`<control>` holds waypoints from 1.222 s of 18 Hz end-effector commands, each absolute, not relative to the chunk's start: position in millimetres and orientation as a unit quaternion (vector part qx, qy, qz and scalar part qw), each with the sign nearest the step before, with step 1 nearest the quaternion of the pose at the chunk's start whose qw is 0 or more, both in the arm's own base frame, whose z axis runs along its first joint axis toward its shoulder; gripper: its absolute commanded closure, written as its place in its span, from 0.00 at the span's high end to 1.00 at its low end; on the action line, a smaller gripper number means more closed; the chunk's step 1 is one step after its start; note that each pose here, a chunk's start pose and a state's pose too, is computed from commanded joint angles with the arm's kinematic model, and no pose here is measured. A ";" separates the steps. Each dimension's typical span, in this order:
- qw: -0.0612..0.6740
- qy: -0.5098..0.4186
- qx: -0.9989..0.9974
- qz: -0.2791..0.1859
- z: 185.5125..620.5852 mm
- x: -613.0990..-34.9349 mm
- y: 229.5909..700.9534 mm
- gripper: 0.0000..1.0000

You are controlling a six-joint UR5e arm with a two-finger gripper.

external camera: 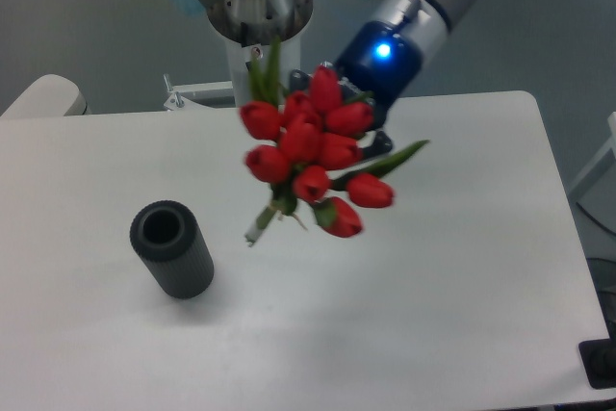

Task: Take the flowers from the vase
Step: 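Carry the tulip bunch away from the vase and hold it aloft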

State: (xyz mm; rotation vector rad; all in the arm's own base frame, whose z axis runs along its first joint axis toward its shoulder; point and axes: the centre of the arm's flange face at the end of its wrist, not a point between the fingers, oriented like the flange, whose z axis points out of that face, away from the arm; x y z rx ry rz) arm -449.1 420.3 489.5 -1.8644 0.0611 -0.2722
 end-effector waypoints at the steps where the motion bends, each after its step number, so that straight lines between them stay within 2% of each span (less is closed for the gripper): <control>1: 0.588 0.028 -0.800 -0.112 489.4 -454.2 419.4 0.20; 7: 0.589 0.037 -0.803 -0.084 469.4 -484.8 404.6 0.20; 11: 0.589 0.042 -0.804 -0.072 473.7 -490.3 400.6 0.20; 22: 0.588 0.050 -0.804 -0.068 467.2 -488.5 399.9 0.20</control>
